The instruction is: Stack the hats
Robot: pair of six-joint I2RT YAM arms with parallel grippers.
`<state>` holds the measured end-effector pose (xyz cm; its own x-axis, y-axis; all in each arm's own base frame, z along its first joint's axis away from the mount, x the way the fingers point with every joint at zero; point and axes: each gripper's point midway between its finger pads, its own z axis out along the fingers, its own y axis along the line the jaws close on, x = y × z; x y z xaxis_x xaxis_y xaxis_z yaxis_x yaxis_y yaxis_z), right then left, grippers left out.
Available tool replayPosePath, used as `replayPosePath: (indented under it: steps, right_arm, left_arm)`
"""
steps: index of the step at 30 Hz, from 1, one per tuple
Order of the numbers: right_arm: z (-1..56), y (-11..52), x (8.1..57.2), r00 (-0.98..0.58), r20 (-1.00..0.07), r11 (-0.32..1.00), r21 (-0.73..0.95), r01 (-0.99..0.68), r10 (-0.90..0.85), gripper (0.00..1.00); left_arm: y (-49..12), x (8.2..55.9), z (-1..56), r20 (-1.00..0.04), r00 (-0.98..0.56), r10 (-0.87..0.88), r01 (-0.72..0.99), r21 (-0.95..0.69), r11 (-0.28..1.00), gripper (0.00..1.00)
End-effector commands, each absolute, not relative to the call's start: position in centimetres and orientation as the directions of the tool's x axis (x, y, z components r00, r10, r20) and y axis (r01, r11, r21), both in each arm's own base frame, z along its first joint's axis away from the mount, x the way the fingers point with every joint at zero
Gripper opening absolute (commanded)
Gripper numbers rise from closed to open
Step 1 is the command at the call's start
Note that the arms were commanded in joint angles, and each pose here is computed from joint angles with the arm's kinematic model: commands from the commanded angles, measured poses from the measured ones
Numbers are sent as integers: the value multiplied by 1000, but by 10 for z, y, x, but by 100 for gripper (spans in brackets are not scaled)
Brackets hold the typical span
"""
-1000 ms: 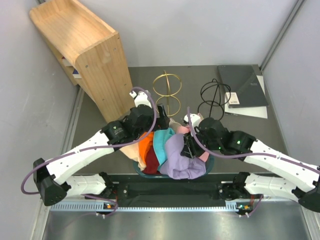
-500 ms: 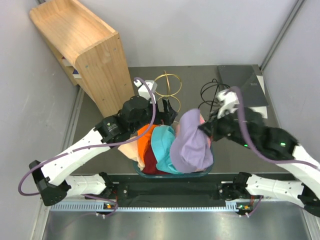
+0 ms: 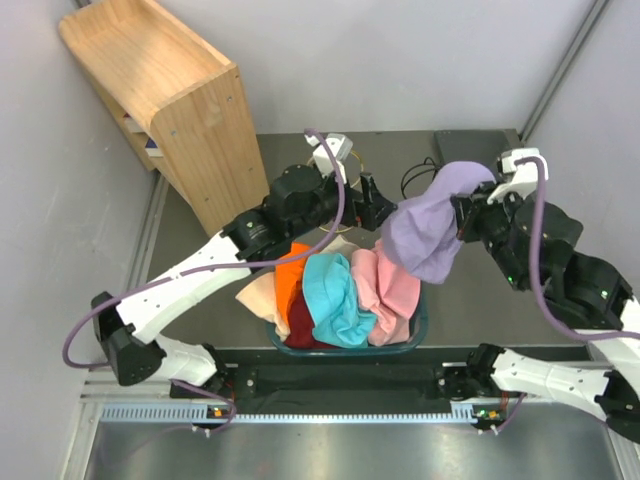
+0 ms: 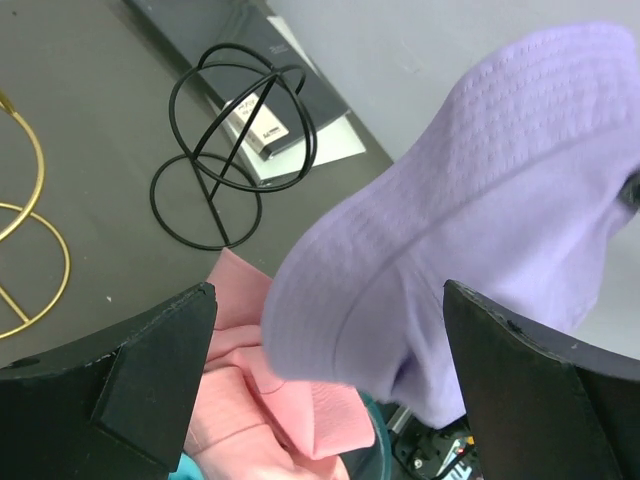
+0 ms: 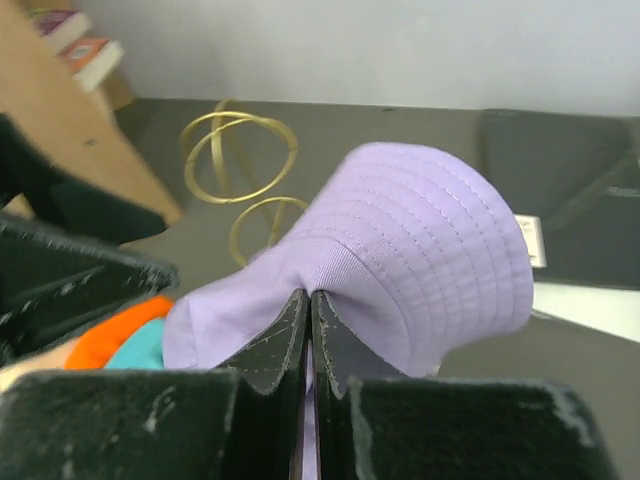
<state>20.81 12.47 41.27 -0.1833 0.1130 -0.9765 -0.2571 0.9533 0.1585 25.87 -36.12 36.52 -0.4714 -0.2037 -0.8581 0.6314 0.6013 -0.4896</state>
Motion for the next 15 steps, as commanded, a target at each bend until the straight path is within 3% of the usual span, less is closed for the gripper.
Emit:
replayPosePath:
  steps: [1, 5, 15]
  right_arm:
    - [424, 104, 241, -84, -992, 986, 100, -131, 89, 0]
    - [418, 89, 275, -85, -991, 987, 114, -117, 104, 0]
    - [423, 103, 339, -101, -990, 956, 123, -265, 100, 0]
  left_arm:
    - [-373, 269, 404, -888, -390, -243, 687, -456, 566, 99]
    - [-378, 275, 403, -902, -377, -208, 695, -424, 581, 99]
    - [-349, 283, 402, -926, -321, -200, 640, -367, 675, 99]
